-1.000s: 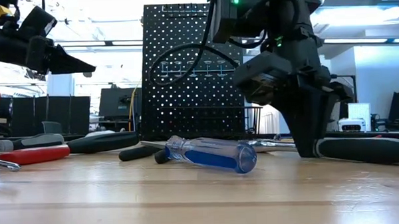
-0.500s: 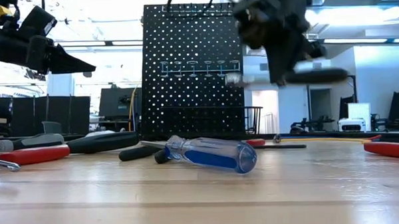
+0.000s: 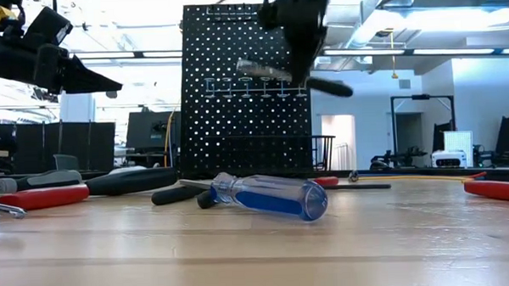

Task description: Hang tools onto peg board

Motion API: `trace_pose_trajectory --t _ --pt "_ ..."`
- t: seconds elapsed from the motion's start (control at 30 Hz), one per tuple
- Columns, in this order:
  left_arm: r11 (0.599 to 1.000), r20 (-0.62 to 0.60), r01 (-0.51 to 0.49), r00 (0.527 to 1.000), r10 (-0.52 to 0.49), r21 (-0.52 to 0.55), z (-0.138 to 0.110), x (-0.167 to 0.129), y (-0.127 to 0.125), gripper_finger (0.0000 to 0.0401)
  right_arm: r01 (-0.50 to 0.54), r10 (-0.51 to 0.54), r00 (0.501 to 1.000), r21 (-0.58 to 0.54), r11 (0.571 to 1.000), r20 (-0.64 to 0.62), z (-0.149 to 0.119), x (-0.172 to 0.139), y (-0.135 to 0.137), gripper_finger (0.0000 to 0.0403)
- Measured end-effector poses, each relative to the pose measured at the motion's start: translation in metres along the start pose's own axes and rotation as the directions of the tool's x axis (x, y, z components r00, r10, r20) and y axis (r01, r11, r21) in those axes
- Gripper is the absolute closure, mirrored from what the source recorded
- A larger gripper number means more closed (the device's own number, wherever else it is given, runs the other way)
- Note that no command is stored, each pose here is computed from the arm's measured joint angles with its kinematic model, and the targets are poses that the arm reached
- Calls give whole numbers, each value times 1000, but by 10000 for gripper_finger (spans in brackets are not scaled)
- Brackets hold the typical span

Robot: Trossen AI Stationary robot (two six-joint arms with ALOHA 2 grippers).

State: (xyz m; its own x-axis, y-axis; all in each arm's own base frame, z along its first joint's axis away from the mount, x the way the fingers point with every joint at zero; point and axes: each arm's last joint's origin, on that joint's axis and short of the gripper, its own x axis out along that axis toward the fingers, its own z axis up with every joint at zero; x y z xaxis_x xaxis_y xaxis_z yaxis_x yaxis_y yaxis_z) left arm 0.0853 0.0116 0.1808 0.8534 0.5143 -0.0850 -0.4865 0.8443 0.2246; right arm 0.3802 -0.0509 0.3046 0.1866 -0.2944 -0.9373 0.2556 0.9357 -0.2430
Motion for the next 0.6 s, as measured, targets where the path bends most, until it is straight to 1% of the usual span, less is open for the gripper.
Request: trace_pose_trajectory --t 0.07,0.13,0.23,0.37,0.6 --pt "1000 0 0 1000 0 -1 0 0 0 401 92 -96 995 -103 990 -37 7 11 -3 381" --pt "1000 0 -1 1000 1 -2 0 0 0 401 171 -186 981 -188 967 -61 14 20 -5 381" --pt "1000 0 0 1000 0 -2 0 0 0 401 229 -256 964 -270 935 -71 22 36 -5 381" --pt "1000 1 -1 1000 1 -3 0 0 0 401 244 -277 958 -293 925 -76 30 56 -10 381" --pt "1000 1 0 1000 0 -2 0 0 0 401 262 -278 960 -231 937 -39 38 69 -25 378"
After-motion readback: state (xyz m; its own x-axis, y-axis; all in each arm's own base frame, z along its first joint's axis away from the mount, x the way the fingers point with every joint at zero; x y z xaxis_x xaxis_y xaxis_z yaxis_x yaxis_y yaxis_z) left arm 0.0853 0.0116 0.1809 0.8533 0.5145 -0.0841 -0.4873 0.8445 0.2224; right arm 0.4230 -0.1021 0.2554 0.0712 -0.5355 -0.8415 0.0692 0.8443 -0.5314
